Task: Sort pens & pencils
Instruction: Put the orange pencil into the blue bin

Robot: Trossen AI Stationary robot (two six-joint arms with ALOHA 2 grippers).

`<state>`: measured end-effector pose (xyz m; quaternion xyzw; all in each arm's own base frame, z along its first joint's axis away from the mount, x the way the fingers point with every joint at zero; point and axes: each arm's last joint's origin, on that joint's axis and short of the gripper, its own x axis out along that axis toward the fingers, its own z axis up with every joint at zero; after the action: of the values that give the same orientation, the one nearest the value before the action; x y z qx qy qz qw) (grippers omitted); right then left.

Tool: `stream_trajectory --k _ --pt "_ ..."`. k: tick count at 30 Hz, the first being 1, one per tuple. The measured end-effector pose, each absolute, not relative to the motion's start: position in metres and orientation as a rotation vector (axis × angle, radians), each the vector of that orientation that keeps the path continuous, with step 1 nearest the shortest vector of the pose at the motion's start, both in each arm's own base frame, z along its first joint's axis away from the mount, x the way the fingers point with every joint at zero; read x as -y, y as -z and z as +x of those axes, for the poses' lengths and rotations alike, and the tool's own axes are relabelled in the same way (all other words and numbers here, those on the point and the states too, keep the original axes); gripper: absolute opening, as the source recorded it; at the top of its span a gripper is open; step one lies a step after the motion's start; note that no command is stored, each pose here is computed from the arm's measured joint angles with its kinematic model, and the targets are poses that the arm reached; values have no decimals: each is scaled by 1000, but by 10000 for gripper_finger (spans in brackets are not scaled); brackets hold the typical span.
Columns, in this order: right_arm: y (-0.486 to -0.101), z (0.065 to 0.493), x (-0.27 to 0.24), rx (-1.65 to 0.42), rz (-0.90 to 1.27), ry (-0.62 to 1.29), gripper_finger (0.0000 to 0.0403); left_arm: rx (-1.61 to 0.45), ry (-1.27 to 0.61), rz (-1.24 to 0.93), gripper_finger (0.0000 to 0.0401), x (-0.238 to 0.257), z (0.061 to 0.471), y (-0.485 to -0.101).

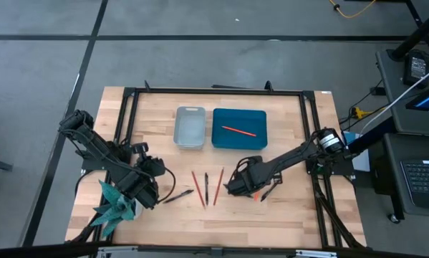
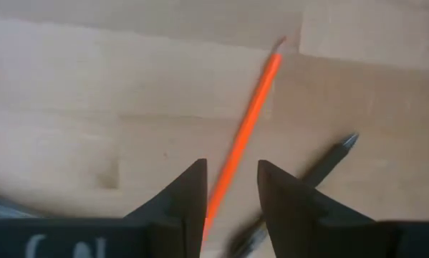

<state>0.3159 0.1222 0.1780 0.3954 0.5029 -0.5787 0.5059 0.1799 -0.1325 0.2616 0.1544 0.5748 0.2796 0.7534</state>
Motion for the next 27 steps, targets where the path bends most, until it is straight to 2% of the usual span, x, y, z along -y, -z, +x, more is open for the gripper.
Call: stream_trajectory --k 13,19,27 --pt "-178 316 -122 -1072 1106 1545 125 -1381 -620 606 0 108 136 -208" --pt "-179 312 -120 -1054 1091 1621 125 -1387 -633 617 0 85 112 -199" --pt "-180 312 -114 -1050 1087 1653 125 -1326 -609 563 0 77 104 -207"
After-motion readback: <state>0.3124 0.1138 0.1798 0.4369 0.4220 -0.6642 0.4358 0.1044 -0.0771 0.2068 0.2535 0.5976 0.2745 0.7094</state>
